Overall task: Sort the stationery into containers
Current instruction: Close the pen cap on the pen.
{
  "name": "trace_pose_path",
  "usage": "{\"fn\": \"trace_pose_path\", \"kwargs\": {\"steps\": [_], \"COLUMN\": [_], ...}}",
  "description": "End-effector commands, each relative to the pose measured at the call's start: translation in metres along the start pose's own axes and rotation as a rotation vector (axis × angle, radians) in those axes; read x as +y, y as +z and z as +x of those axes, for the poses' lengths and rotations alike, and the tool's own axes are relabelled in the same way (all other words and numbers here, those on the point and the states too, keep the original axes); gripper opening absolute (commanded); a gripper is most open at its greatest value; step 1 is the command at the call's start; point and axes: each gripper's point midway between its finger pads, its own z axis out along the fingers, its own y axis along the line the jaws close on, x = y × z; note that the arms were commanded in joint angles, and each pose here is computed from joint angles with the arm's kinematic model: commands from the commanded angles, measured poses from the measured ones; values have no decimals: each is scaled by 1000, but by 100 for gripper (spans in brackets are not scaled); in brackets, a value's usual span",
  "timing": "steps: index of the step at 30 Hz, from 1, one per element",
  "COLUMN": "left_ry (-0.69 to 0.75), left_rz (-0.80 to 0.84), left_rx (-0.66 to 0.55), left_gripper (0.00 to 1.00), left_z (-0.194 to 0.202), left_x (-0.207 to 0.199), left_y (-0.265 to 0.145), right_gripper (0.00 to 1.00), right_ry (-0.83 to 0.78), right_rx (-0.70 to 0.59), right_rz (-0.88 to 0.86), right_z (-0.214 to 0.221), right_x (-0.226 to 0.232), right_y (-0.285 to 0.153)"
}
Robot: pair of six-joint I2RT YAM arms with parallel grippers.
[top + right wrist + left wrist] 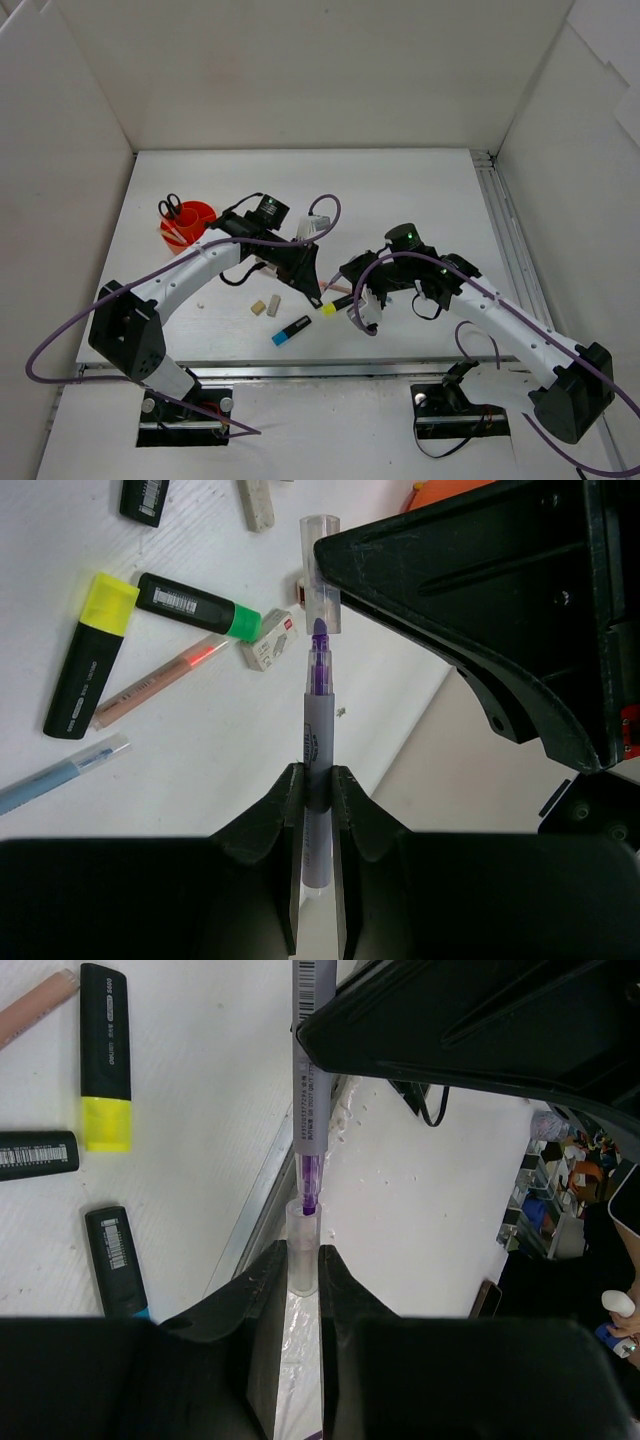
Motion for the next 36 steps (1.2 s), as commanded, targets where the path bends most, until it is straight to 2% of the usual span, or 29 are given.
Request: {"fn": "trace_pose_path", "kwargs": {"steps": [1, 7, 15, 18, 24, 25, 27, 30, 36], "left_ry": [87, 112, 68, 88, 219, 276, 325, 362, 328], "left_rz": [20, 51, 25, 14, 9, 11, -13, -28, -20], "left_rx": [-45, -43, -97, -152, -402, -453, -503, -505, -481], "left_gripper": [0, 0, 0, 0, 0, 0, 0, 0, 0], "left_z": [-20, -28, -39, -53, -111, -123, -140, -157, -175], "left_x": [-12, -21, -18, -16, -25, -32, -40, -43, -29], "left_y": [-6, 1, 3, 4, -12, -18, -28, -36, -21], "right_gripper": [0, 0, 0, 0, 0, 0, 0, 0, 0], "right_ry": [-26, -53, -67, -74, -110, -110, -121, -114, -101], "right_rx": [-83, -79, -56, -93, -186, -194, -211, -232, -266], "right_rz": [20, -40, -94, -104, -147, -159, -160, -159, -152], "right_z": [-18, -19, -22, -32, -56, -58, -63, -68, -75], "right_x": [-5, 5, 18, 21, 33, 36, 37, 39, 42], "right_y": [3, 14, 17, 18, 21, 20, 20, 19, 19]}}
